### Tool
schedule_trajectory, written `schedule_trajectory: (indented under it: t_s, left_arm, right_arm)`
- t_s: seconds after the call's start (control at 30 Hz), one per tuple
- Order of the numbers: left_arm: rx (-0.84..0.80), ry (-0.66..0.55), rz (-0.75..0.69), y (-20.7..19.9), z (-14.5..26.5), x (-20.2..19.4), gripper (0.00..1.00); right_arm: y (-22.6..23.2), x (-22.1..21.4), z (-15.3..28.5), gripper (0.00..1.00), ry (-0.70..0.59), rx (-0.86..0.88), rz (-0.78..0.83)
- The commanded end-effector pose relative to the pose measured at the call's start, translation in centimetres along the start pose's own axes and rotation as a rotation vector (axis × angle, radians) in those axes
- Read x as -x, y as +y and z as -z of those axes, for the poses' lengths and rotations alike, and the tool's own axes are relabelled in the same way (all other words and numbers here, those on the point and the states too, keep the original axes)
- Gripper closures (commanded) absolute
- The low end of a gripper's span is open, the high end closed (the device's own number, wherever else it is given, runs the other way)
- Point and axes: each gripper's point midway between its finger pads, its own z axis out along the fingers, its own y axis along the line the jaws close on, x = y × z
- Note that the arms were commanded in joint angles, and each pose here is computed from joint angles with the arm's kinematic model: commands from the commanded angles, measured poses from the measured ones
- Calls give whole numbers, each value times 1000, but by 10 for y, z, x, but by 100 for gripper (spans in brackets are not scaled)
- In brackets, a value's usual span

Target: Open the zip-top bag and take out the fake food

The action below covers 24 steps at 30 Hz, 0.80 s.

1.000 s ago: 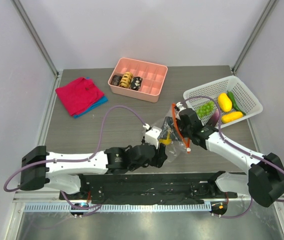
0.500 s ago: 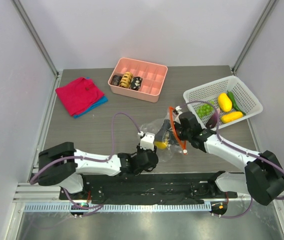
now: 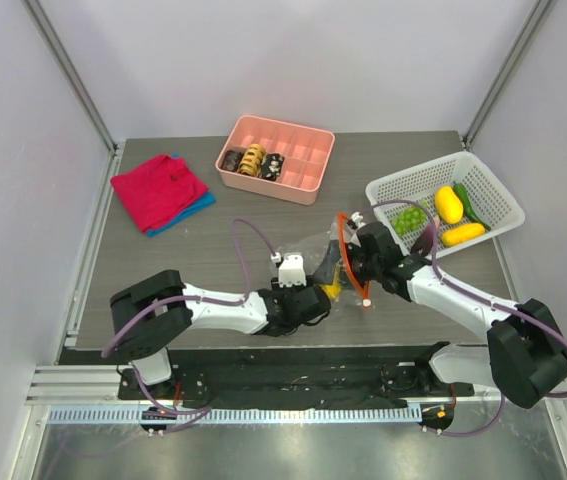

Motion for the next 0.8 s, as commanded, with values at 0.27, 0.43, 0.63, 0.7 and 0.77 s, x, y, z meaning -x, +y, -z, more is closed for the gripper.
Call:
schedule_trajectory:
  t_s: [0.27, 0.43, 0.63, 0.7, 0.77]
  left_arm:
    - [120, 131, 38, 46, -17, -47, 50]
    - [129, 153, 38, 54, -19, -58, 51]
    - [136, 157, 39, 60, -20, -62, 51]
    - [136, 153, 43, 60, -20, -61, 51]
    - [142, 155, 36, 63, -19, -62, 51]
  right_arm:
    - [27, 51, 40, 99, -77, -47, 215]
    - [44, 68, 53, 99, -133, 39, 161]
    - [38, 77, 76, 99, -138, -13, 171]
    - [30, 88, 86, 99, -177, -87, 211]
    - [28, 92, 96, 99, -190, -126, 229]
